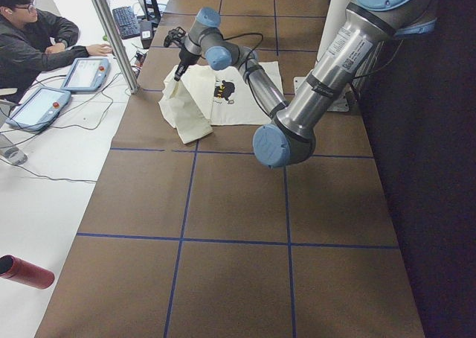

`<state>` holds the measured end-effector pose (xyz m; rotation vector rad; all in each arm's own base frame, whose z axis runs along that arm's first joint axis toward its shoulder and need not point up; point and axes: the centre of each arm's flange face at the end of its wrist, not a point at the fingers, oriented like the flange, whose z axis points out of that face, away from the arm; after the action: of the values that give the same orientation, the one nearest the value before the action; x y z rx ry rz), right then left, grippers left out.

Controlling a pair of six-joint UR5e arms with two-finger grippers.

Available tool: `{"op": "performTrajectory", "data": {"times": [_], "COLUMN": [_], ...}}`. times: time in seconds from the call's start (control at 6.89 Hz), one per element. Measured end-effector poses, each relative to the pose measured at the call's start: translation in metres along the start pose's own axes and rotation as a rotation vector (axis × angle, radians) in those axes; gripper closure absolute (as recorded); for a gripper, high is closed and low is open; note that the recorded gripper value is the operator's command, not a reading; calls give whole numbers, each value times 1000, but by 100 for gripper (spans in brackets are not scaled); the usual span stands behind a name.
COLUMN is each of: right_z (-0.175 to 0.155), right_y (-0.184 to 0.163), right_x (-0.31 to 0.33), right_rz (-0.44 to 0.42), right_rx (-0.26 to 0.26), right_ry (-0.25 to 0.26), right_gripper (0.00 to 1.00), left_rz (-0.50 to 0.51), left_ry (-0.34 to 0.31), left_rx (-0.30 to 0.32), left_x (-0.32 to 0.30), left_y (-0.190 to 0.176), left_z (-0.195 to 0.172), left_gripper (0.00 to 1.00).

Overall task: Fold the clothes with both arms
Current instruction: 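Fold the held sleeve across the shirt toward the collar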

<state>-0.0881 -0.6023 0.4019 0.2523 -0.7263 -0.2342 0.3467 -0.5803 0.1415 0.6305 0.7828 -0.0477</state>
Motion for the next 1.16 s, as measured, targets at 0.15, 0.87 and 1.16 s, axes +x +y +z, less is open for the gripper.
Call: {"op": "performTrajectory", "data": {"times": [0.15,0.87,1.16], "right_z": [-1,-4,-3], "right_y": [0,-2,-2], "right_x": [1,2,2], "right_rz": [1,0,1], "right_rx": [1,10,9], "right_ry": [0,9,11], "right_gripper": [0,0,0], "left_rz": [-28,43,-34], "left_ry": [0,21,118], "left_rx": [21,127,165], "left_x": [65,251,264], "left_y": [-17,49,64], "left_z": [-12,62,81], "left_gripper": [100,1,0]}}
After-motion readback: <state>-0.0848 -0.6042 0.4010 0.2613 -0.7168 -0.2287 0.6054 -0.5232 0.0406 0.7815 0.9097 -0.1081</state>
